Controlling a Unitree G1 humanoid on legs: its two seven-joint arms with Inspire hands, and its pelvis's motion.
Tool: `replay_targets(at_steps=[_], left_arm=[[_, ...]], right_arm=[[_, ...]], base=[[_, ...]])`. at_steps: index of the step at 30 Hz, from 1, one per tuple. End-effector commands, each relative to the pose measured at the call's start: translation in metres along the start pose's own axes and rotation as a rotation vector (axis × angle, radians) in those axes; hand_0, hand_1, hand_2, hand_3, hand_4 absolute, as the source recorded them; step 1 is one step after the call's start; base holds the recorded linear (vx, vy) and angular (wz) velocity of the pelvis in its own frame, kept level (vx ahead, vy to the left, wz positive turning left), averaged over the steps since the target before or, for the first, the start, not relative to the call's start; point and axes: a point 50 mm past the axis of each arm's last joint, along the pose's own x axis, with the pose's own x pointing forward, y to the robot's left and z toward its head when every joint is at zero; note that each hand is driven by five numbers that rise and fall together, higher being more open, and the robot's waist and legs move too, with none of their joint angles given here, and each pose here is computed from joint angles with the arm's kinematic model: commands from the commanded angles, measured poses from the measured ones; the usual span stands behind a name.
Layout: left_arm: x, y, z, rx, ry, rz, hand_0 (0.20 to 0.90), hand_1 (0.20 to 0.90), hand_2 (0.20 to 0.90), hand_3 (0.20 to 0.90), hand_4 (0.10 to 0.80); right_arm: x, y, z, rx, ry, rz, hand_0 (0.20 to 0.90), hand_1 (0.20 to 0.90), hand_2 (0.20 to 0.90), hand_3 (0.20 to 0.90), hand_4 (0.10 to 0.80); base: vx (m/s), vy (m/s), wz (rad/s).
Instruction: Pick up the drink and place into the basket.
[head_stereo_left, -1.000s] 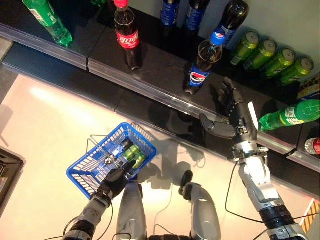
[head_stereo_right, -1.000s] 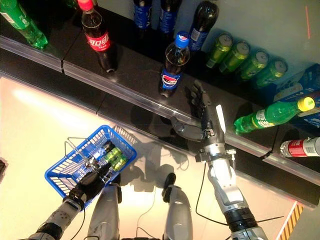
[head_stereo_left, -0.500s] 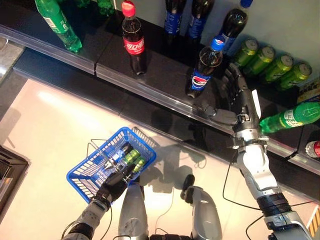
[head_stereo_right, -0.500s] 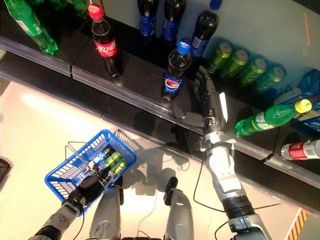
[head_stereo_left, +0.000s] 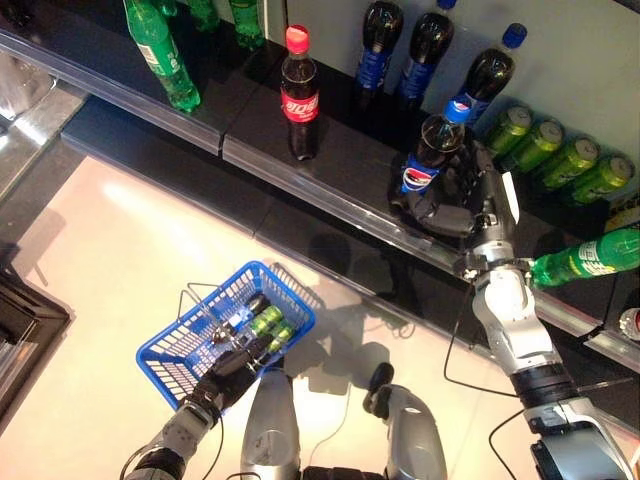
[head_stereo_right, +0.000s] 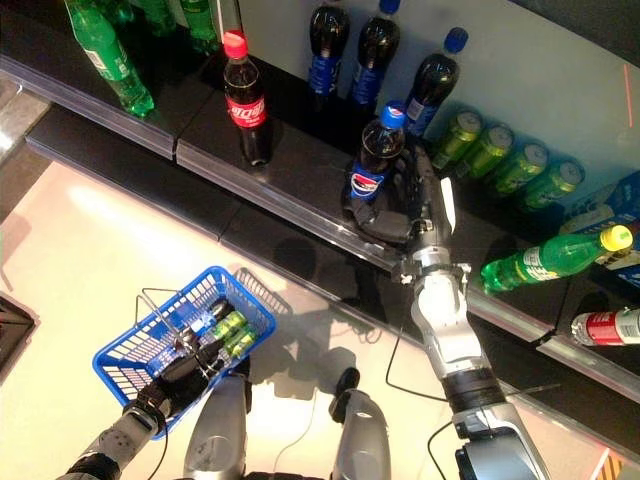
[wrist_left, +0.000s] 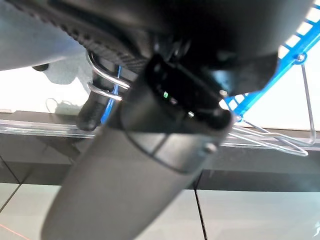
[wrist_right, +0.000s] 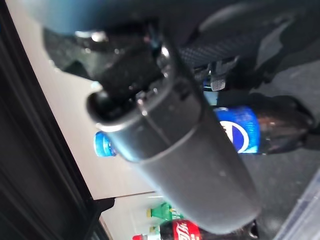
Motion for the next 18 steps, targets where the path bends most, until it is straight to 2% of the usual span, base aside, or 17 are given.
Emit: replay_targets(at_steps=[1, 18], left_arm=[[-0.004, -0.018, -0.034, 0.021, 0.129, -0.214, 0.3, 0.3, 0.3, 0.2, 0.1], [-0.001, -0.02, -0.034, 0.057, 0.178, -0.231, 0.3, 0.3, 0.3, 0.2, 0.1]], right_arm=[[0.026, -0.034, 0.054, -0.075, -0.21, -0.114, 0.9, 0.9, 0.9, 0.9, 0.8], [0.061, -0.043, 0.061, -0.061, -0.116, -0.149, 0.9, 0.9, 0.9, 0.9, 0.8]], base=[[0.043, -0.001, 0.03], [0.012, -0.002, 0.03]])
